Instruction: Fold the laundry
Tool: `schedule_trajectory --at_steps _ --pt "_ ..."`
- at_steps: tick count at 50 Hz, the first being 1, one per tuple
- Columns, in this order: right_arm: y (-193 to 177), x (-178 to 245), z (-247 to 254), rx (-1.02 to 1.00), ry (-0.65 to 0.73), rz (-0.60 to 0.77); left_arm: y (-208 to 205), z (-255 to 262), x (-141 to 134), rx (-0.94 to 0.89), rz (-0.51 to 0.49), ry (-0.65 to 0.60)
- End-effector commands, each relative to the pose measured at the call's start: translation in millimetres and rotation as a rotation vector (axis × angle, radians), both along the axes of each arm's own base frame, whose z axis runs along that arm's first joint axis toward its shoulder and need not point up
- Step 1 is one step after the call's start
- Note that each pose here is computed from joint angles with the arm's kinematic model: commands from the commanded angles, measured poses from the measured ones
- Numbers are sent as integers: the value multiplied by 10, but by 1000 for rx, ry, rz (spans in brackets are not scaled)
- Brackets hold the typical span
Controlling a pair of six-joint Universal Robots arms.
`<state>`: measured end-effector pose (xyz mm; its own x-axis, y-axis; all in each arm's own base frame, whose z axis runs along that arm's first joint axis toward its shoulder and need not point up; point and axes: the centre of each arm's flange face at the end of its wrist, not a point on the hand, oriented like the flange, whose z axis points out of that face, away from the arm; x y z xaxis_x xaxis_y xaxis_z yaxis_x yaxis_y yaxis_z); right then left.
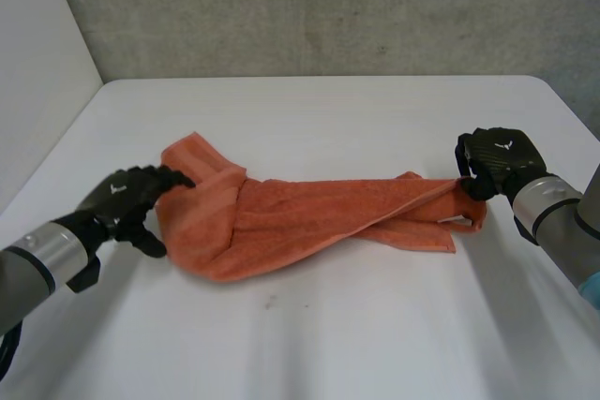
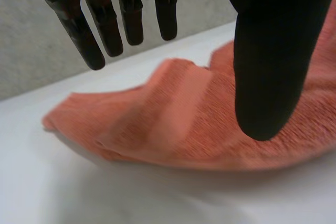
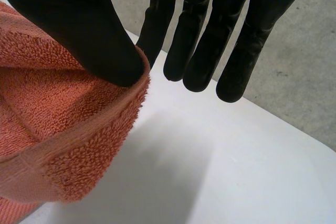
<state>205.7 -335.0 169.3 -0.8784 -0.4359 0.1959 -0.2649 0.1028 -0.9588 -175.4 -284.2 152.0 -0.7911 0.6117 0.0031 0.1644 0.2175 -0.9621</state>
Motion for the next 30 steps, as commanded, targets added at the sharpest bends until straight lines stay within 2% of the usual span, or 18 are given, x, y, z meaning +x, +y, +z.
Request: schedule_trajectory --at_steps 1,8,17,24,30 --pt "4 4 1 0 -1 0 74 -241 -43 51 -37 -40" --pt "7 6 1 2 -2 3 155 -376 -135 22 -113 -134" --pt "16 19 0 3 -1 9 108 -432 -156 0 -120 -146" --pt "21 14 3 2 2 5 13 -440 -275 -130 -136 -152" --pt "9 -8 49 -8 -4 -4 -85 -313 -282 -234 -67 -179"
